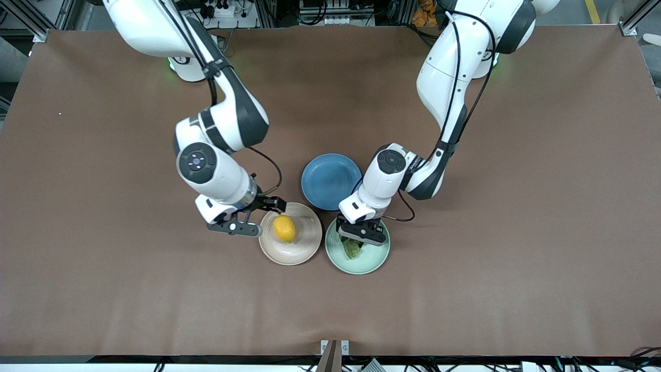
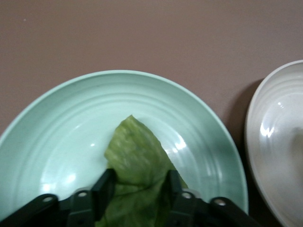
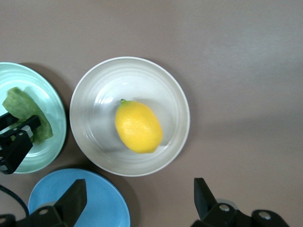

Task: Pick lemon and lettuce from plates
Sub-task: 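Grasp the lettuce with the left gripper while the right gripper reaches the lemon, then close the right gripper on the yellow lemon on the cream plate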

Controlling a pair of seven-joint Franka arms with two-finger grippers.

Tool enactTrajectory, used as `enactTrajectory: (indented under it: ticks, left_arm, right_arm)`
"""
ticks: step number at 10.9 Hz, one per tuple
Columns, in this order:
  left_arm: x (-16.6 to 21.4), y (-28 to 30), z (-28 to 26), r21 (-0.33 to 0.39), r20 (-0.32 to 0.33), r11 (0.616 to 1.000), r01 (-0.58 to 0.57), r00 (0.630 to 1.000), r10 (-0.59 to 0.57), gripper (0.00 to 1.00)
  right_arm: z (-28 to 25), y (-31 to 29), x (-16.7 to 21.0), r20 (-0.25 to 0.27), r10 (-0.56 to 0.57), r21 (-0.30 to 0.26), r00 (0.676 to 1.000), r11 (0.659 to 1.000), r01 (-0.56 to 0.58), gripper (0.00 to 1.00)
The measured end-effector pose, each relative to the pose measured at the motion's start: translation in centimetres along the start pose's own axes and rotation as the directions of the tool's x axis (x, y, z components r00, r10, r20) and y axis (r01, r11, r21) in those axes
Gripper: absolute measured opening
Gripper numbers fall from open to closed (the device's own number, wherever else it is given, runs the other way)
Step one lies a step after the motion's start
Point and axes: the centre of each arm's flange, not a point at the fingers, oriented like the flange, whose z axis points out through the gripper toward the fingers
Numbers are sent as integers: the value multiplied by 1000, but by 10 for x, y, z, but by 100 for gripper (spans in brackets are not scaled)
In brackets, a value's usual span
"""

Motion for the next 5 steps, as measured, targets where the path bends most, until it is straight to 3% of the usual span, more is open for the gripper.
enactTrajectory:
  ticks: [2, 4, 5]
  left_arm:
    - [2, -4, 0, 6, -3, 1000, 1, 1000, -1, 26]
    - [3, -2, -1, 3, -6, 1000, 0, 1000, 0, 15]
    - [2, -1, -1, 3, -6, 1000, -1, 1000, 1, 5]
  right_arm:
    - [21, -12, -2, -21, 5, 7, 1000, 1000, -5, 100]
    - [44, -17, -2, -38, 9, 10, 999, 1000, -9, 100]
    - [52, -16, 1, -45, 10, 9, 999, 1000, -10, 100]
